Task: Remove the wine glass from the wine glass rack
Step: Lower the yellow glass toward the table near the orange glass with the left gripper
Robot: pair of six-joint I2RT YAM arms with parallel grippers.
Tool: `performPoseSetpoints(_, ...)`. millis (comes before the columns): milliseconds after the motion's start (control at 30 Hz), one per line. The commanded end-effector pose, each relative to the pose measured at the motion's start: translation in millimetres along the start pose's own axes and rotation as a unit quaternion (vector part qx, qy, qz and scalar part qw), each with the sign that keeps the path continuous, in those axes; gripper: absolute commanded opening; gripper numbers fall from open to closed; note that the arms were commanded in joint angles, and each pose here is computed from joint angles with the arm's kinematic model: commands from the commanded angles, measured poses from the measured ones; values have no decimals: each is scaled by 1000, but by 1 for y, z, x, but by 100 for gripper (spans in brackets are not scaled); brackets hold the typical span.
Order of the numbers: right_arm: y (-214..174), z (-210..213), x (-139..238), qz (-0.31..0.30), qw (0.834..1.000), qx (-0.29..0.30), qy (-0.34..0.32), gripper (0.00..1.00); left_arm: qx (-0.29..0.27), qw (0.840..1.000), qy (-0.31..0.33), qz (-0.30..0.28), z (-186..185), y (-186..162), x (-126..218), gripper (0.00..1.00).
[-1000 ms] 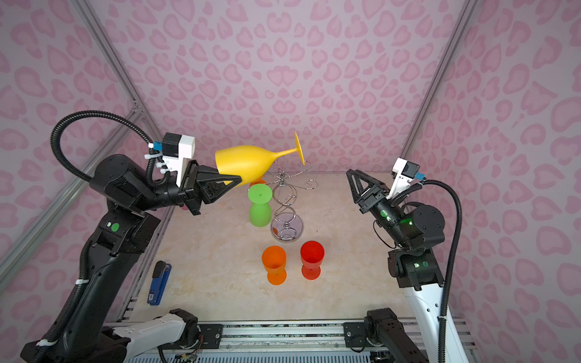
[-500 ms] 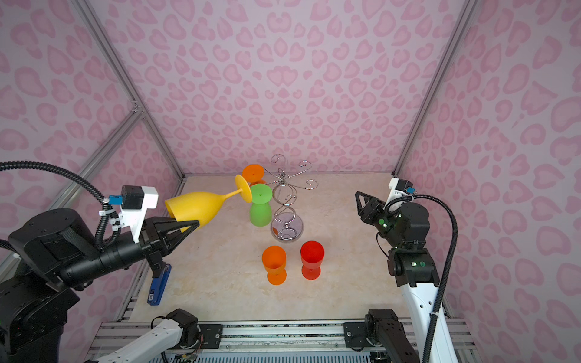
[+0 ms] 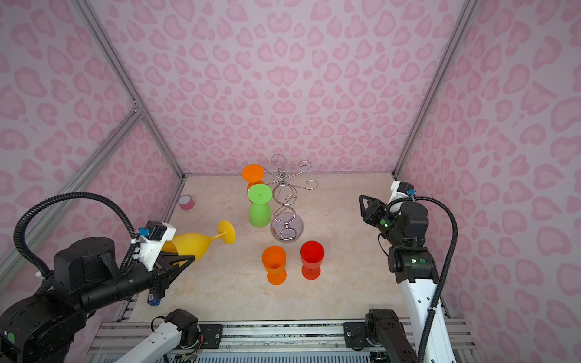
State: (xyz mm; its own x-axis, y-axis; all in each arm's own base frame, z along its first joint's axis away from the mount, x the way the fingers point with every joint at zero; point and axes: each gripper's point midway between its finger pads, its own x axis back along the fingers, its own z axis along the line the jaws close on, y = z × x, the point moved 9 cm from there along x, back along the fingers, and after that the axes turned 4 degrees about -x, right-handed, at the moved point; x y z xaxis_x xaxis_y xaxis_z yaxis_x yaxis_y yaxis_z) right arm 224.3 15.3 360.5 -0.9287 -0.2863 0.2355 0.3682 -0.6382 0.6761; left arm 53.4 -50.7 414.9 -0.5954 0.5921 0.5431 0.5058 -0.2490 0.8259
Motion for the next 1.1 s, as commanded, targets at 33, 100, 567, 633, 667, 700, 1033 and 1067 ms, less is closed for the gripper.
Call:
performPoseSetpoints(33,1,-1,0,-2,1000,-6,-6,41,6,999,-6,31,3,-12,-12,2)
performPoseSetpoints(100,0,-2,0,-2,1000,-9,-9,41,13,999,-2,50,6,-17,-22,2)
performPoseSetpoints(567,-6,-11,-3,0,1000,-18,-23,40,89,986,11,140,24,-26,-80,2)
performPoseSetpoints(633,-7,-12,-4,0,1000,-18,-24,40,107,982,20,151,29,-26,-92,1)
performPoseSetpoints(667,-7,-13,-4,0,1000,-18,-25,40,118,981,24,155,31,-27,-98,1)
performPoseSetpoints(700,-8,-14,-5,1,999,-19,-26,40,125,979,27,160,33,-28,-103,1)
performPoseSetpoints(1033,-13,-21,-12,7,999,-27,-27,40,164,962,74,208,49,-34,-165,1)
performPoseSetpoints(1067,-13,-22,-13,8,999,-28,-28,40,159,960,78,216,49,-34,-170,1)
